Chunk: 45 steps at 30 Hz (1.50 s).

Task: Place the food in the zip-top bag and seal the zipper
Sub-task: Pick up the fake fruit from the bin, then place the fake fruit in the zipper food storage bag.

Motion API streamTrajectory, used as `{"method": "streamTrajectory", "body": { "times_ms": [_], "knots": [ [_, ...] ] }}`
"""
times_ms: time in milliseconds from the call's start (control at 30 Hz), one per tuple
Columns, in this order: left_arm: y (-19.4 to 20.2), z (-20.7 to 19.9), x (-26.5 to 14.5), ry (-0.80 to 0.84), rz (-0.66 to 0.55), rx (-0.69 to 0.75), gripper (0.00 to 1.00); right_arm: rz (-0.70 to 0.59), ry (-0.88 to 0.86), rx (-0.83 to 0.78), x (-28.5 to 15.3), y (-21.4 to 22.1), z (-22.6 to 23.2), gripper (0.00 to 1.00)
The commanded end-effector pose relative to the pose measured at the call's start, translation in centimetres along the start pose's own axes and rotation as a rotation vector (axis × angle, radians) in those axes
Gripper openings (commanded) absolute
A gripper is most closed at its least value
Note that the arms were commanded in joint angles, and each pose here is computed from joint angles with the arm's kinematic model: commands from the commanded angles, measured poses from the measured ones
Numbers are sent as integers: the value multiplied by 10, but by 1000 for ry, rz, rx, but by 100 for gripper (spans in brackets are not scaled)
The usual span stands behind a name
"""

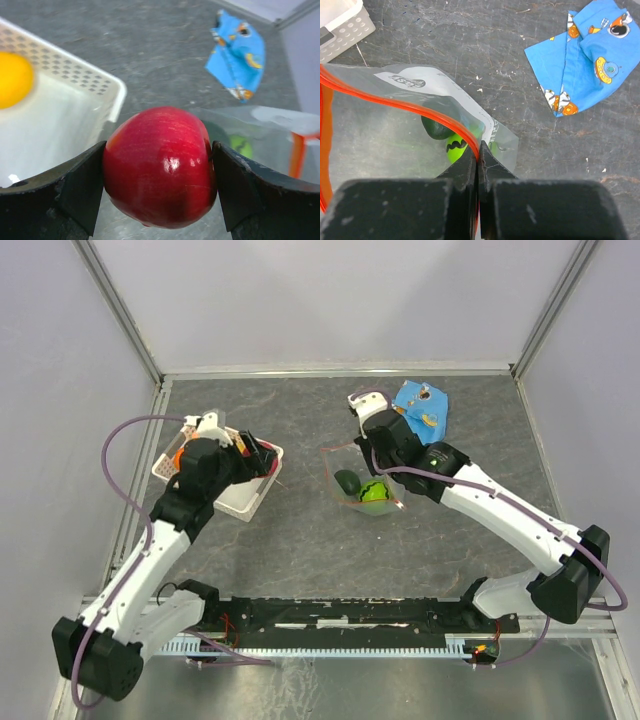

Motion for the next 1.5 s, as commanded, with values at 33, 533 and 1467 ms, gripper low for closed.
{"method": "streamTrajectory", "body": {
  "times_ms": [33,533,1467],
  "knots": [
    [-8,-32,-22,312,-183,-6,58,-41,-6,100,-13,-20,-1,2],
    [4,-90,-66,878,-410,167,54,32,-82,133,-13,-18,8,2],
    [62,-134,3,662,-287,478,63,24,-162,156,-30,-13,7,2]
  ]
}}
Point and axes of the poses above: each gripper's point midway between its finger pads, its own x axis out along the fingers, its own z axis along the line the jaws close on, y = z × x, the point moved 10 cm from there along -x, back along the fingers
